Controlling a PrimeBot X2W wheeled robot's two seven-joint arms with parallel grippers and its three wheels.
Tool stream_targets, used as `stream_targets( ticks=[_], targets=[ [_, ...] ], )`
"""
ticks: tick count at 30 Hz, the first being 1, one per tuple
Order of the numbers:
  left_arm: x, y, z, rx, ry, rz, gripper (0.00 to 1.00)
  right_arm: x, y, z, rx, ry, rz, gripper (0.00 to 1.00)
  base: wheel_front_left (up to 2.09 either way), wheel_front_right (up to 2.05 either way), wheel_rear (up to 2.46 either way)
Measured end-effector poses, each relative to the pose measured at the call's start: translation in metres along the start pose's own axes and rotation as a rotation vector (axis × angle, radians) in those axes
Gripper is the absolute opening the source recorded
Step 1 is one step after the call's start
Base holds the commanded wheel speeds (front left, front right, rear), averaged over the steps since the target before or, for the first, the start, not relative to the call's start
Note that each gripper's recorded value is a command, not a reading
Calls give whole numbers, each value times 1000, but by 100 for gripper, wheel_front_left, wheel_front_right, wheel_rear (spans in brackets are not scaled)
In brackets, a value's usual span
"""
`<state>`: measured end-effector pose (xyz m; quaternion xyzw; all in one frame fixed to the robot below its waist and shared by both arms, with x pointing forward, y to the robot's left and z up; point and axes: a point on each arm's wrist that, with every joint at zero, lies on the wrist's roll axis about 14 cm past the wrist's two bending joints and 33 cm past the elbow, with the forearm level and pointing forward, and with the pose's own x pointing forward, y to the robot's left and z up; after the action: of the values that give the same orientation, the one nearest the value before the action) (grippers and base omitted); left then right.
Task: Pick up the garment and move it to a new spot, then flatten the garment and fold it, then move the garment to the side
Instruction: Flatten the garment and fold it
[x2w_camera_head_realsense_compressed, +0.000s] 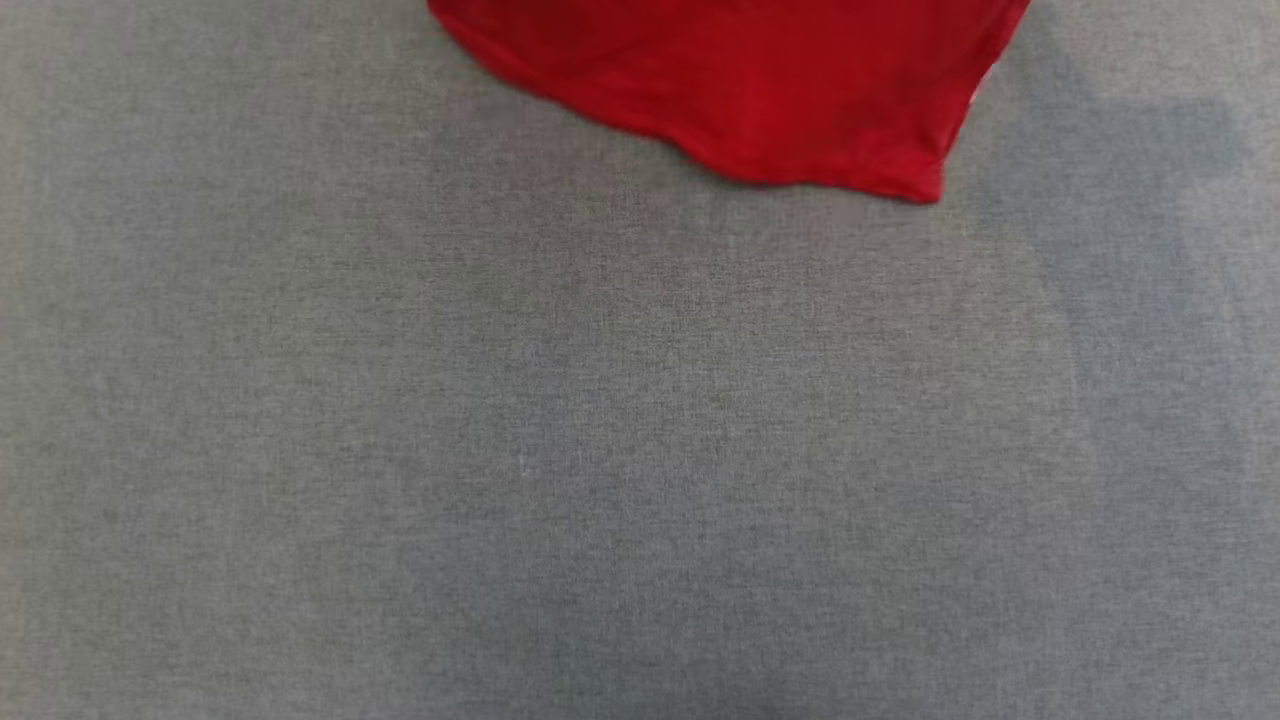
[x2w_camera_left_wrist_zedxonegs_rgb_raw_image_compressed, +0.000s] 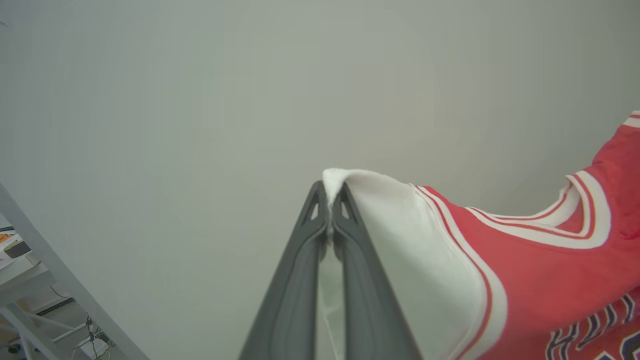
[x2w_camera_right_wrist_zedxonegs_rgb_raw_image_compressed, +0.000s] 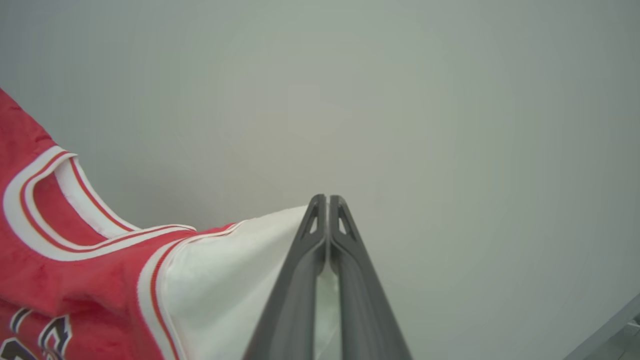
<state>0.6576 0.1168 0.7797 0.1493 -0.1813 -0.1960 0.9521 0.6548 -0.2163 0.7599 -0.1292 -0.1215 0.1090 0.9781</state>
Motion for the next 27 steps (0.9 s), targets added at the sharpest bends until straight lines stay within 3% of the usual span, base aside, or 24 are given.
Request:
stream_targets(
  ticks=[5,11,19,27],
  targets=[
    [22,7,11,49,-69,22,0,29,-18,23,-53,-92,-57,0,0,0,0],
    [30,15,-1,38,-68,40,0,45,-17,22,-73,-100,-64,0,0,0,0],
    [32,6,-53,-39,-15,28,0,56,9,-40,-83,4,-8,0,0,0,0],
    [11,-12,-121,-143,100,17,0,36,43,-113,-14,102,61,0,0,0,0]
  ],
)
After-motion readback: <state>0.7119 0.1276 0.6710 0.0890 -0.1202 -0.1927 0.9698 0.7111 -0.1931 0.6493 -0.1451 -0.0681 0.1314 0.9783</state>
